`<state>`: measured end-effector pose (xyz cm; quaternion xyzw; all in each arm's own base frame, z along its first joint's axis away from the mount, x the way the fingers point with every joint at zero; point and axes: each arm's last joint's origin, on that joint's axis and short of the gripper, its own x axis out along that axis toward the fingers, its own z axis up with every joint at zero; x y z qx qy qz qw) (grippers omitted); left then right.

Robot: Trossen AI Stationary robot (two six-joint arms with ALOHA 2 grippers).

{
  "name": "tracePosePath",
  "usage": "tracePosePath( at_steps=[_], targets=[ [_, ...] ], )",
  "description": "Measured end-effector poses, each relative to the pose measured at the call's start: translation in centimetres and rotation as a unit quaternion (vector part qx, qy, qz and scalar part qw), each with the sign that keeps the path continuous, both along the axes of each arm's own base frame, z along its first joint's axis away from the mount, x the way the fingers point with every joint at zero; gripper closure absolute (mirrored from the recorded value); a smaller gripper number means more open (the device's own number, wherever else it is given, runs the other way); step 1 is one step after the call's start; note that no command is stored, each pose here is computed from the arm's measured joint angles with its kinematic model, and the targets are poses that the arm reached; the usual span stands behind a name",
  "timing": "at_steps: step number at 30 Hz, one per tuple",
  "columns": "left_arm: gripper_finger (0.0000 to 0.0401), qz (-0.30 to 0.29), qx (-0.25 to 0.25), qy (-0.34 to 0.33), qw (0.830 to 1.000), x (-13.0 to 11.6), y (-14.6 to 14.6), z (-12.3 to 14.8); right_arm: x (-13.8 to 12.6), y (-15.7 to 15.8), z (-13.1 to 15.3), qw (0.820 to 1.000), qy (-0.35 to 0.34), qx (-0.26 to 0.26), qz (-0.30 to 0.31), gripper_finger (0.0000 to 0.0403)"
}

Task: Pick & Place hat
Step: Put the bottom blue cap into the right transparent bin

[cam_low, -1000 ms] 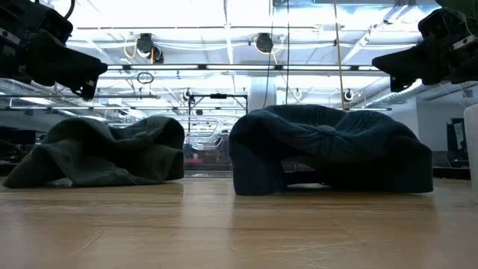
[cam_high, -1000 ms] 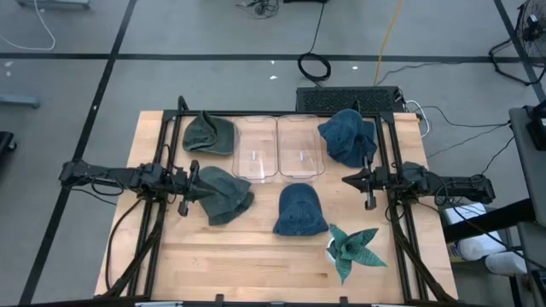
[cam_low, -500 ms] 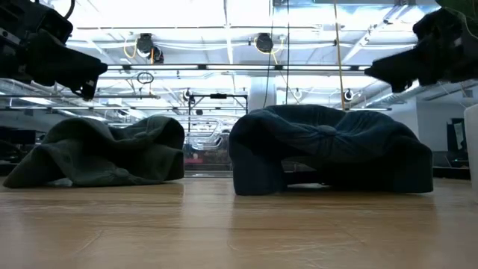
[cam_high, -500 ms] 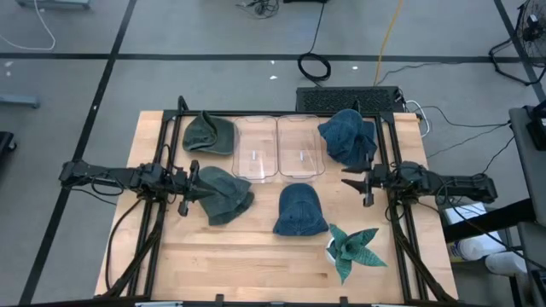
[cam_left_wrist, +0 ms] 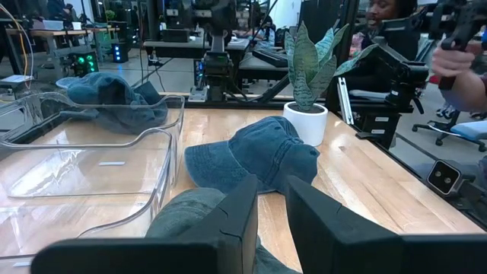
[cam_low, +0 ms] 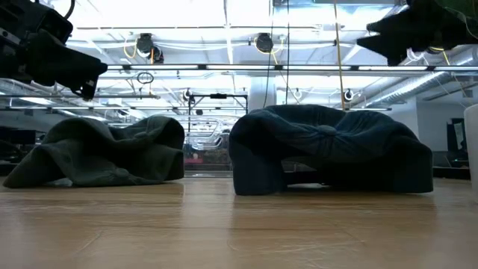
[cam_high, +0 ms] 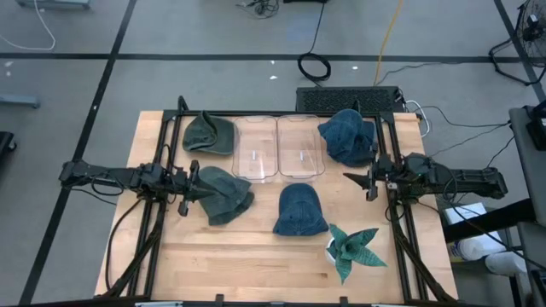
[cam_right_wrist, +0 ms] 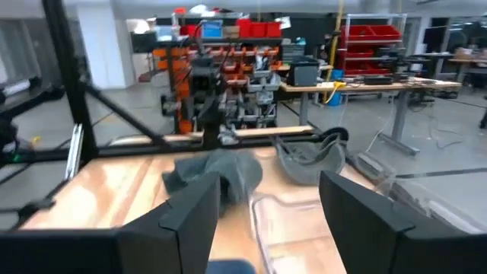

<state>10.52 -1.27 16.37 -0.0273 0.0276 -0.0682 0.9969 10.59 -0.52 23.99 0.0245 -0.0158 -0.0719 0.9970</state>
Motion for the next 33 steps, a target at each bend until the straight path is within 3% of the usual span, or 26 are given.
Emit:
tracePosePath(
  at_steps=[8, 20, 33],
  targets=[
    [0.0324, 0.0, 0.0, 0.0, 1.0, 0.0, 0.0, 0.0, 0.9, -0.1, 4.8, 1.0, 0.002, -0.003, -0.009, 0.019],
    [0.0325, 0.0, 0.0, 0.0, 1.0, 0.0, 0.0, 0.0, 2.6, -0.8, 11.5, 0.991, 0.011, -0.013, -0.132, 0.019],
    [0.0325, 0.0, 0.0, 0.0, 1.0, 0.0, 0.0, 0.0, 5.5, -1.2, 16.4, 0.979, 0.015, -0.012, -0.201, 0.019]
  ],
)
